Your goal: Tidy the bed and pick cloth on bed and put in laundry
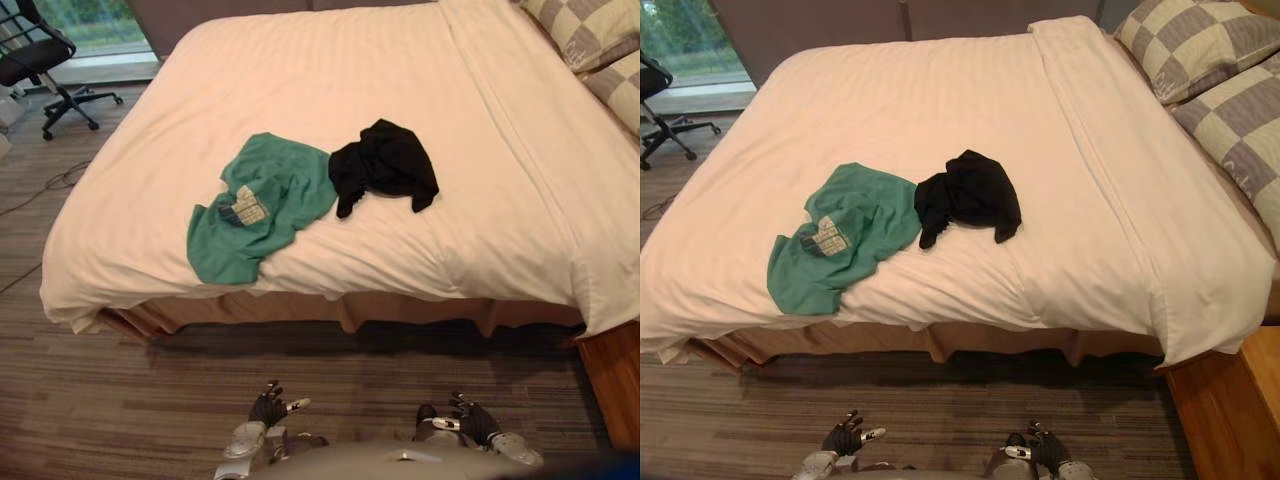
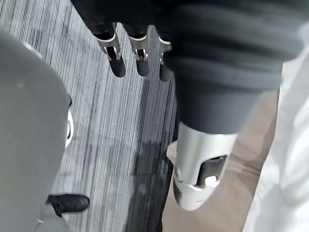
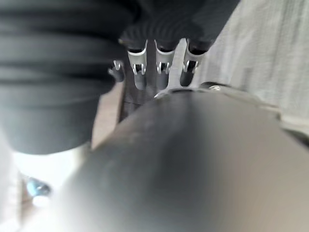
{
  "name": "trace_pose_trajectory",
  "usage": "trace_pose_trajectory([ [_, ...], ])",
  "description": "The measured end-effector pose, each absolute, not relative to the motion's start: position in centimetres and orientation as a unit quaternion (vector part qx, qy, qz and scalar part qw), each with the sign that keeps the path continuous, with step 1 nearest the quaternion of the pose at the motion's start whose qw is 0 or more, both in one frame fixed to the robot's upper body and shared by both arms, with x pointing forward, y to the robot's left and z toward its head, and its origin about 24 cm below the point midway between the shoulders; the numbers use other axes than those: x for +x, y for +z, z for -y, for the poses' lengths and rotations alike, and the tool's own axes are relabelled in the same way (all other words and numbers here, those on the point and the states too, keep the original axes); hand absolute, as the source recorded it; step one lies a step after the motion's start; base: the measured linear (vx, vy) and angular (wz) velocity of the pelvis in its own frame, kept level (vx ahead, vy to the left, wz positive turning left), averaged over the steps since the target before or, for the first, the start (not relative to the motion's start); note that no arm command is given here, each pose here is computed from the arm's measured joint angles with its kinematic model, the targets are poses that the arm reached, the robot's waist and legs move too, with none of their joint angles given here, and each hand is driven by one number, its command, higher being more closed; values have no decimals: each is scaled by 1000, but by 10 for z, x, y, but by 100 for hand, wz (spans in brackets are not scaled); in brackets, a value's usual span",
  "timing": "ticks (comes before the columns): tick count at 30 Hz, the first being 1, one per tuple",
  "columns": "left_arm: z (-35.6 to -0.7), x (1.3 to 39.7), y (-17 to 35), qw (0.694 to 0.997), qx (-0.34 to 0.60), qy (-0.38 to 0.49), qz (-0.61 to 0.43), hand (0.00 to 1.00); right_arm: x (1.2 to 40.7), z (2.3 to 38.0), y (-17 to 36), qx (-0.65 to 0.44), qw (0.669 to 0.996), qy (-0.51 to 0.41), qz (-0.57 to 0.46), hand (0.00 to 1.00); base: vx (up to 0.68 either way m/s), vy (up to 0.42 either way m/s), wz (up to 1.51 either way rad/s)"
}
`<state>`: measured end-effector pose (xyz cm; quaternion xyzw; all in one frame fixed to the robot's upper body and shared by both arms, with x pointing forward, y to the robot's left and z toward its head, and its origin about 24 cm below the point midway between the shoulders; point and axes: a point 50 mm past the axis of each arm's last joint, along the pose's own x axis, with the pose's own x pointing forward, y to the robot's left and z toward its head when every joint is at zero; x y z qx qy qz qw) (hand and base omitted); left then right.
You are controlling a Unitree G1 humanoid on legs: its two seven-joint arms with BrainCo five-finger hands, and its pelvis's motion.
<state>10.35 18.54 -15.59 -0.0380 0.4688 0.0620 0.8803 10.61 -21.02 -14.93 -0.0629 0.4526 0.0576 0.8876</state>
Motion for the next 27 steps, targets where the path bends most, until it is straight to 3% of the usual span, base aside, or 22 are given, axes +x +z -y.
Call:
trace_pose_trajectory([
  [5,-199,109,-155,870,-8,55,-489,0,110,195,-151,-52,888,74,-451,0,126,-63,11],
  [8,-189,111,-157,866,-16,48,-497,0,112,201,-150,-50,889,67,-450,0,102,-7,0],
  [16,-193,100,-160,854,-42,93,-510,0,99,199,-155,8,880,33,-473,0,24,11,20],
  [21,-198,101,-156,859,-77,139,-487,0,86,205,-155,29,879,22,-476,0,27,-86,17],
  [27,-192,106,-155,867,-84,109,-479,0,86,206,-154,18,876,48,-480,0,36,78,-42],
])
